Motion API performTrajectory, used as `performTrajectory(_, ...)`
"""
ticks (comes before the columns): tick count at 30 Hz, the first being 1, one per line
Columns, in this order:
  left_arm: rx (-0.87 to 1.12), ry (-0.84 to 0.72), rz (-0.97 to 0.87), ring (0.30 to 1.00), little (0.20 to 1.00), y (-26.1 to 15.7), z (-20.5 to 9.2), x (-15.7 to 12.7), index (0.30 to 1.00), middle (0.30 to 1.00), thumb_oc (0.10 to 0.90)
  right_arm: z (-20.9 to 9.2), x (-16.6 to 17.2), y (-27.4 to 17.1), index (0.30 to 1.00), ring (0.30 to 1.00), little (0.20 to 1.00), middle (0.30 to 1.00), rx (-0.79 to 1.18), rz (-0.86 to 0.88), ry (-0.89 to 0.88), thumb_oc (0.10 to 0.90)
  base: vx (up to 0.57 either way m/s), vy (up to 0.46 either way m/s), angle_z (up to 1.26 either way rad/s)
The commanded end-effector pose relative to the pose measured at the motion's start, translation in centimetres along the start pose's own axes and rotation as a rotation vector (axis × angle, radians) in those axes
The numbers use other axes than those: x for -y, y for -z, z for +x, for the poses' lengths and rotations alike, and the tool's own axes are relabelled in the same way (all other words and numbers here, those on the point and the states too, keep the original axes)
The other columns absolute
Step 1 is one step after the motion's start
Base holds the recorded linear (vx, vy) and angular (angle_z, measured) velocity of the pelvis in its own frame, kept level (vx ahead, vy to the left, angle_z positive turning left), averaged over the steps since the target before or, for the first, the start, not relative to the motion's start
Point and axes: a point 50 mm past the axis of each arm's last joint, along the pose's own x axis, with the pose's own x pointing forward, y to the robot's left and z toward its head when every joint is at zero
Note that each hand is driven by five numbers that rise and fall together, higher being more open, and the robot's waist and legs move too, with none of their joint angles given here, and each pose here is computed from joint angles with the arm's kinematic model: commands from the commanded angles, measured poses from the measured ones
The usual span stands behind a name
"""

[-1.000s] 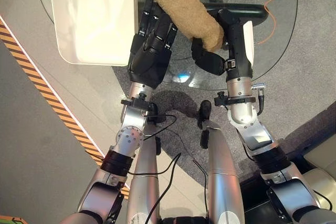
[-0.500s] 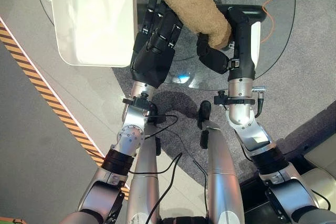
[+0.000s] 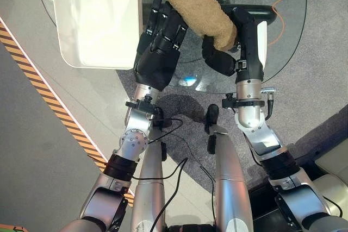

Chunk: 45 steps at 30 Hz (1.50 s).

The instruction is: Wipe the table with a cloth and put it in the basket.

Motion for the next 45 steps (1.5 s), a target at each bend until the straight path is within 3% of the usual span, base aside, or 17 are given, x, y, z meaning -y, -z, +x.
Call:
performTrajectory(1, 0.007, 0.487, 0.007, 0.900, 0.900, -0.3, 2.7, 7.0, 0.900, 0.900, 0.800, 1.7, -0.3, -5.8, 0.300, 0.300, 0.200, 0.300, 0.278, 0.029, -0.024, 0.100, 0.00, 0.000, 0.00)
performTrajectory(20, -0.047, 0.526, -0.003, 0.900, 0.900, 0.3, 3.0, 7.3, 0.900, 0.900, 0.800, 2.3, -0.7, -5.4, 0.300, 0.300, 0.200, 0.300, 0.281, -0.122, -0.088, 0.100, 0.00, 0.000, 0.00)
performTrajectory(33, -0.032, 0.493, 0.032, 0.900, 0.900, 0.0, 2.9, 7.0, 0.900, 0.900, 0.800, 2.4, 0.7, -5.4, 0.300, 0.300, 0.200, 0.300, 0.296, -0.090, 0.036, 0.100, 0.00, 0.000, 0.00)
performTrajectory(45, -0.009, 0.460, 0.061, 0.900, 0.900, -0.7, 2.7, 6.8, 0.900, 0.900, 0.800, 2.5, 3.8, -7.1, 0.300, 0.300, 0.200, 0.300, 0.426, -0.026, 0.284, 0.100, 0.00, 0.000, 0.00)
